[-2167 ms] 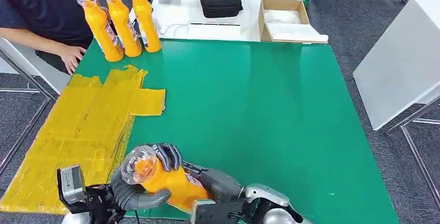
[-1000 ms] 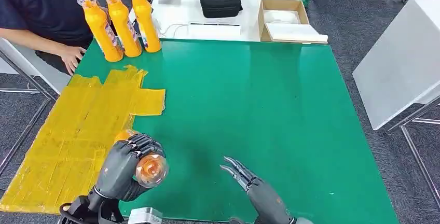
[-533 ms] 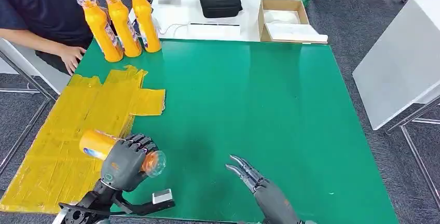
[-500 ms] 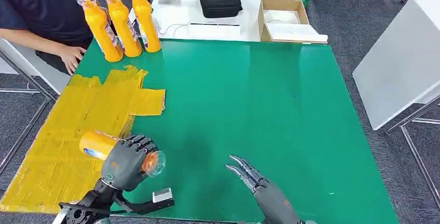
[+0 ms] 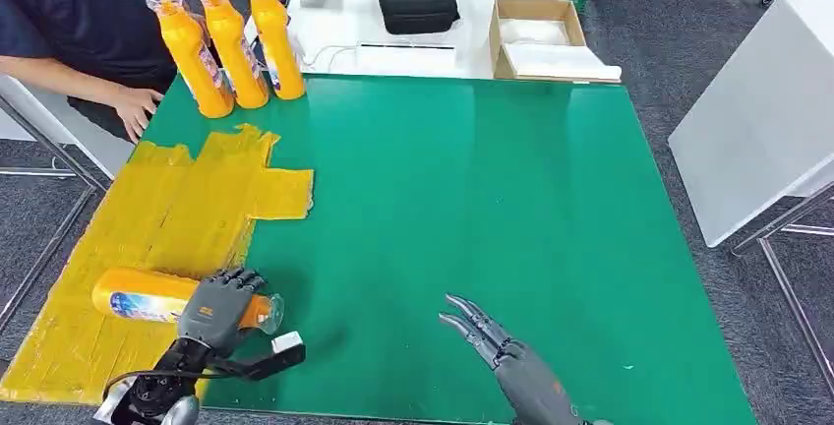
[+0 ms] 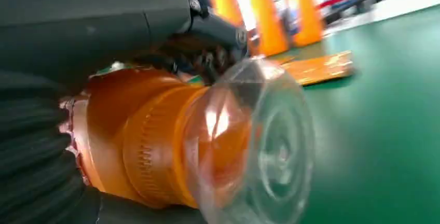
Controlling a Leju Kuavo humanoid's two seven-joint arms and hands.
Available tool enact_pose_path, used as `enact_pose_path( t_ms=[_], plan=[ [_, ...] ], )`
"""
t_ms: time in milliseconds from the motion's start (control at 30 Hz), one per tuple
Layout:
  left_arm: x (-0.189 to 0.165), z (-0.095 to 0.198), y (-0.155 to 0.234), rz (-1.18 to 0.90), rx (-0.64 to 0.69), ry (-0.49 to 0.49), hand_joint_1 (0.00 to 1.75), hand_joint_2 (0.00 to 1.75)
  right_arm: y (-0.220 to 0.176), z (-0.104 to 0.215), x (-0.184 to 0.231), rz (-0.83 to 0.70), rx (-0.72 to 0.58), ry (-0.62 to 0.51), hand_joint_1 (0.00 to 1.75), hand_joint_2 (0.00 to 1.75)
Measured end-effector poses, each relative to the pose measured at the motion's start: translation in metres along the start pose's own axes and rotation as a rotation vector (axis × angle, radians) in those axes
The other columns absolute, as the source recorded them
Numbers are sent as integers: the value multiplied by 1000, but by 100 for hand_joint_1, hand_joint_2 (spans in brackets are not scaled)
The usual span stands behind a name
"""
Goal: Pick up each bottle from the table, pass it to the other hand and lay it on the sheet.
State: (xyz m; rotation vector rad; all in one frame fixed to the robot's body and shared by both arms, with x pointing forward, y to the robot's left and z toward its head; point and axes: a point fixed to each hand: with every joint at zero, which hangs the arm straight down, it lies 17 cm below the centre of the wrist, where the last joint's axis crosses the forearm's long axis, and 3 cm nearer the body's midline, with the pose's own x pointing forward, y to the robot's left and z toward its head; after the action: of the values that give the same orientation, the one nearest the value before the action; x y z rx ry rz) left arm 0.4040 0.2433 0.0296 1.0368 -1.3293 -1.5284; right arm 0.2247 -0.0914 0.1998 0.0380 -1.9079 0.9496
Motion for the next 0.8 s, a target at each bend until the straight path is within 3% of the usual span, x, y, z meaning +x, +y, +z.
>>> enact_pose_path(
  t_ms=[67, 100, 800],
  plan=[
    [-7, -3, -1, -8, -7, 16, 0, 175, 0, 0, 0, 2, 2, -2, 0, 0],
    [-8, -4, -1, -8, -9, 18, 0, 0, 0, 0, 0, 1, 3, -1, 0, 0],
    [-19, -4, -5, 21, -23, 46, 0, 0, 0, 1, -2, -2, 3, 9, 0, 0]
  ],
)
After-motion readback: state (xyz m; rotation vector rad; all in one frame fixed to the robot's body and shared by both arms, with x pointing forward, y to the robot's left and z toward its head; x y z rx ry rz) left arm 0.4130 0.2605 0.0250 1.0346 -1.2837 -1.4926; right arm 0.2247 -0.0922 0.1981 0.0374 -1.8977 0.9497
